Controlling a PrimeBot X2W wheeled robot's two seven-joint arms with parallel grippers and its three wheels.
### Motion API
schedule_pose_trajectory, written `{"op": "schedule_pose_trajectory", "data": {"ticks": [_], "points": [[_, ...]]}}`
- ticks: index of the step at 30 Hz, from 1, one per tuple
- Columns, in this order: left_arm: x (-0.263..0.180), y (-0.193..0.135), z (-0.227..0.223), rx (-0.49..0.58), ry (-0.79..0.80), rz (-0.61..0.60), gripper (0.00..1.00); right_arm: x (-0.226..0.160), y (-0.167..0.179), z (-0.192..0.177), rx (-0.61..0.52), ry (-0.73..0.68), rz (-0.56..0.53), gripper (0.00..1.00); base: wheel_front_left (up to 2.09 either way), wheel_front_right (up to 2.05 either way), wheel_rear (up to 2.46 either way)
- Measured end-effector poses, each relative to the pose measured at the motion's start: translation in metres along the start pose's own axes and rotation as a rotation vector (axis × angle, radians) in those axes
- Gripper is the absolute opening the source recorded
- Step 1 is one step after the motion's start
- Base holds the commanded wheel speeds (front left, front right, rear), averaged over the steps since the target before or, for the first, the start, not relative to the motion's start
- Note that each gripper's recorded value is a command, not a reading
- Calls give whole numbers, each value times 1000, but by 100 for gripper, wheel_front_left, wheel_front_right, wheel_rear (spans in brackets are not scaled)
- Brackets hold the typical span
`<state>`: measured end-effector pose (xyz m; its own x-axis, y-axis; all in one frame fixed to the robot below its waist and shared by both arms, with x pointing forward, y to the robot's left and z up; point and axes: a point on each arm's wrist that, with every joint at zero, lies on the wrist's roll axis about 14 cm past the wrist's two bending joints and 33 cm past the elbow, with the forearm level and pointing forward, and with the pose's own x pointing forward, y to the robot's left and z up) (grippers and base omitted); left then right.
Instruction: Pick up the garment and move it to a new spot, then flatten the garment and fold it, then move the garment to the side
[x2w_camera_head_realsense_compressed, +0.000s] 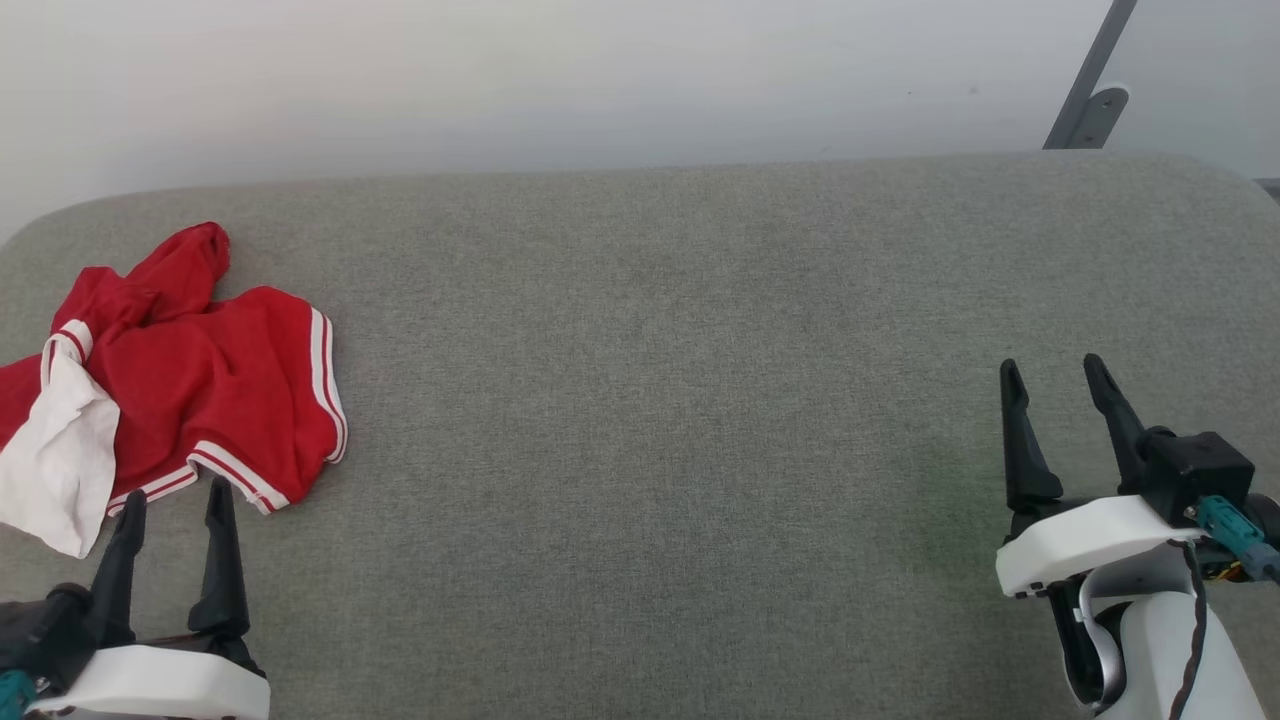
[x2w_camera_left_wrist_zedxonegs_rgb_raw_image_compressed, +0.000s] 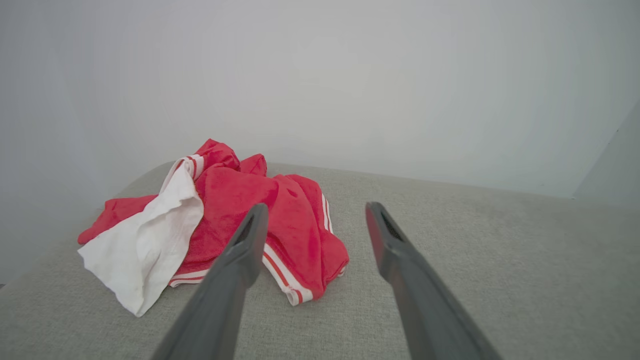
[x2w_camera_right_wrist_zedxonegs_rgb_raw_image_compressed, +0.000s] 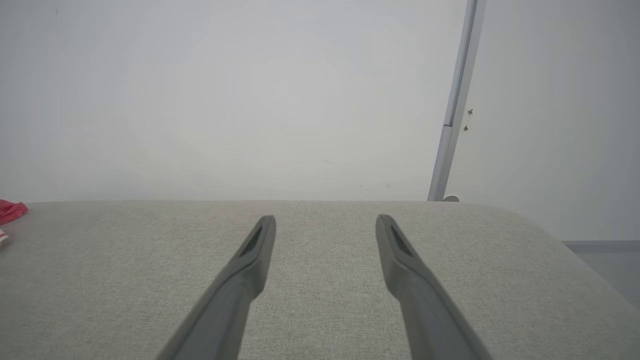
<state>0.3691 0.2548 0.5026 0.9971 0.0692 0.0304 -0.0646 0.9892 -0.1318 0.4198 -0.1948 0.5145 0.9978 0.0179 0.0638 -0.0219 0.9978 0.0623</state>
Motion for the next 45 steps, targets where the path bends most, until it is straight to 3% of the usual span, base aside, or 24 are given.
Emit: {"op": "schedule_pose_trajectory", "data": {"ticks": [22,31,38,45], "points": [[10,-6,-4,139,3,-70,100,-5,-14,0,-85,-20,-28,100,0,0,0],[1,-1,-4,142,-4,-55,100,0,-10,4,-91,-46,-17,100,0,0,0],[-16,22,-2,108,-8,39,100,11,15,-1,-58,-38,46,100,0,0,0],[-59,61,-7,71,11,212,100,27,88,-15,-31,-9,244,100,0,0,0]]}}
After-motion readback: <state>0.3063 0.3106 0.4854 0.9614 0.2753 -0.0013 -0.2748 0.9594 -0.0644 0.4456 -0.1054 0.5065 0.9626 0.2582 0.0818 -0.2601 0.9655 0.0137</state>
